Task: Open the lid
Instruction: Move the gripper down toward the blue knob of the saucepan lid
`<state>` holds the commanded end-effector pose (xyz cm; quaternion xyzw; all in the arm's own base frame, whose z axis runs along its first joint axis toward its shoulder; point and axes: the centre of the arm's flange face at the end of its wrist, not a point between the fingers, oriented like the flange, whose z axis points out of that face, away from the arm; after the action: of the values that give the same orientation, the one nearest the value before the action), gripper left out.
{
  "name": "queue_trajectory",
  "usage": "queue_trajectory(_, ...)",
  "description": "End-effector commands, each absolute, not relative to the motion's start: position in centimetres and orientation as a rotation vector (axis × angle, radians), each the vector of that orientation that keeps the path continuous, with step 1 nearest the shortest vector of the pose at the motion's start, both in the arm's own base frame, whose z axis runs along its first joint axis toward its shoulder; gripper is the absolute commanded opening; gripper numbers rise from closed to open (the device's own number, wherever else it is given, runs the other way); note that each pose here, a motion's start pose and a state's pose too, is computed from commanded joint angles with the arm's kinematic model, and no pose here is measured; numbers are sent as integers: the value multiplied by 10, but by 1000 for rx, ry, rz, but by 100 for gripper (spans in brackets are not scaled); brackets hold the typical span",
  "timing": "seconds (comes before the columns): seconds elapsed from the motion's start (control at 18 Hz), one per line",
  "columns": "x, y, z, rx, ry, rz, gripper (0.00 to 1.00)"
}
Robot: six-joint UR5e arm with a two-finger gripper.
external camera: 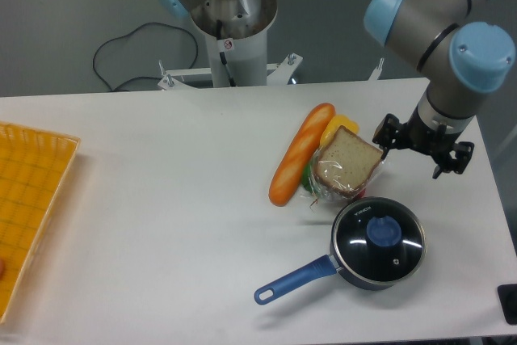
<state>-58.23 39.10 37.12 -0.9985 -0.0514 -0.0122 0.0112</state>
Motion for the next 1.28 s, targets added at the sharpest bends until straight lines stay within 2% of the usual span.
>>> queue_trajectory(0.72,-596,439,358,-3111,-169,-11,100)
queue_trajectory(1.28,-590,444,344,-3156,-150,-20,100)
